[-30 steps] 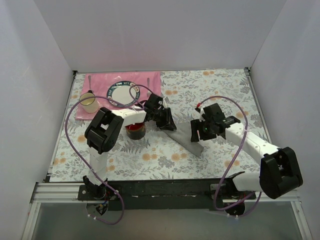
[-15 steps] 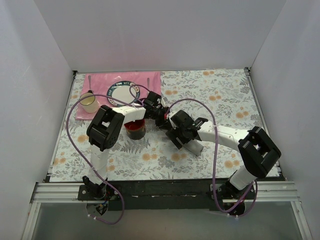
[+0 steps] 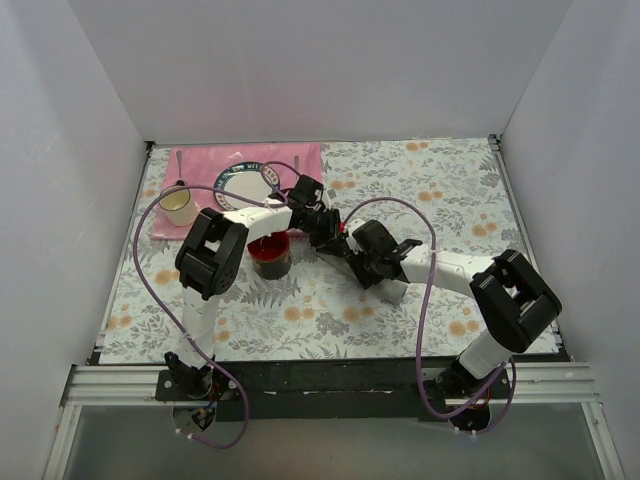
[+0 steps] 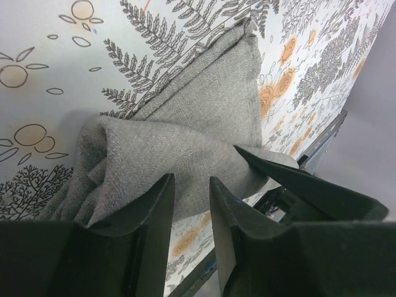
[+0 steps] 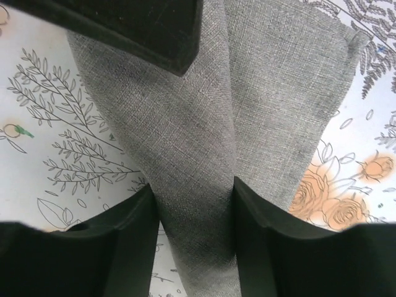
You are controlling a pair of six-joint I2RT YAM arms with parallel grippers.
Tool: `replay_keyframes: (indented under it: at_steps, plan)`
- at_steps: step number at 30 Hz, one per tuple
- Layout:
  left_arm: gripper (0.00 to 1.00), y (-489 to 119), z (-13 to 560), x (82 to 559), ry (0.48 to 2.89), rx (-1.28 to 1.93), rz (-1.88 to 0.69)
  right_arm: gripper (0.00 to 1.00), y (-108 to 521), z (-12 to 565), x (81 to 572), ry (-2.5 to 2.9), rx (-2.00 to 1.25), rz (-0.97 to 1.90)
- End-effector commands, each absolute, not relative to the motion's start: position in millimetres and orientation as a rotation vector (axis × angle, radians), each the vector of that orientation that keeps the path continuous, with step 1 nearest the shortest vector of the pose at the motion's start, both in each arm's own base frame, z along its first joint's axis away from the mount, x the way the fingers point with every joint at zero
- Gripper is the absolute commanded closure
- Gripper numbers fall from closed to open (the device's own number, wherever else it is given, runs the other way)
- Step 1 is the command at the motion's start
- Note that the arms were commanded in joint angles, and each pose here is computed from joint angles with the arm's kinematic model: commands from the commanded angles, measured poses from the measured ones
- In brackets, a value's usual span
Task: Fold the napkin, place the utensils inside, and roll it up
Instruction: Roll the napkin with the utensil
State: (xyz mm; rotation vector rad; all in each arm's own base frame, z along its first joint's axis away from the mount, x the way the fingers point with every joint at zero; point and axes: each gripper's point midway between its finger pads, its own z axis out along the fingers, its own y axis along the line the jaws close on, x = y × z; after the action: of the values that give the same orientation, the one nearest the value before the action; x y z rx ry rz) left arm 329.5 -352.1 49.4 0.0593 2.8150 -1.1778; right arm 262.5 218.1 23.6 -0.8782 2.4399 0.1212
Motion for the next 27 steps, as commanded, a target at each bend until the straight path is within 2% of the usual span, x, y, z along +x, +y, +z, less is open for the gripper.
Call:
replay_keyframes:
  at_steps: [1,3,5,6,7,8,11,15,21,27]
  plan:
    - [0.69,-350,67,348,2.775,0.098,-1.139,0.51,220,10,249,2.502,-0.815,0.279]
    - [0.67,-350,76,356,2.757,0.09,-1.089,0.55,222,11,246,2.516,-0.778,0.36]
    - [0.6,-350,101,373,2.683,0.087,-1.049,0.58,222,6,238,2.563,-0.714,0.477]
    - [0.56,-347,109,380,2.659,0.071,-1.003,0.6,228,7,233,2.568,-0.701,0.562]
    - [0.48,-347,130,386,2.603,0.074,-0.997,0.61,226,3,228,2.597,-0.668,0.593]
    - [0.45,-346,139,389,2.58,0.068,-0.989,0.63,223,1,227,2.623,-0.611,0.627]
    - [0.44,-343,165,391,2.522,0.055,-0.981,0.63,226,-2,220,2.668,-0.499,0.763]
    - [0.44,-337,170,372,2.539,0.043,-1.002,0.64,237,2,211,2.697,-0.405,1.004]
    - [0.43,-334,144,317,2.643,0.025,-0.992,0.65,238,-1,213,2.706,-0.26,1.22]
    - [0.37,-323,108,291,2.767,-0.258,-0.846,0.66,236,-3,213,2.699,-0.226,1.257]
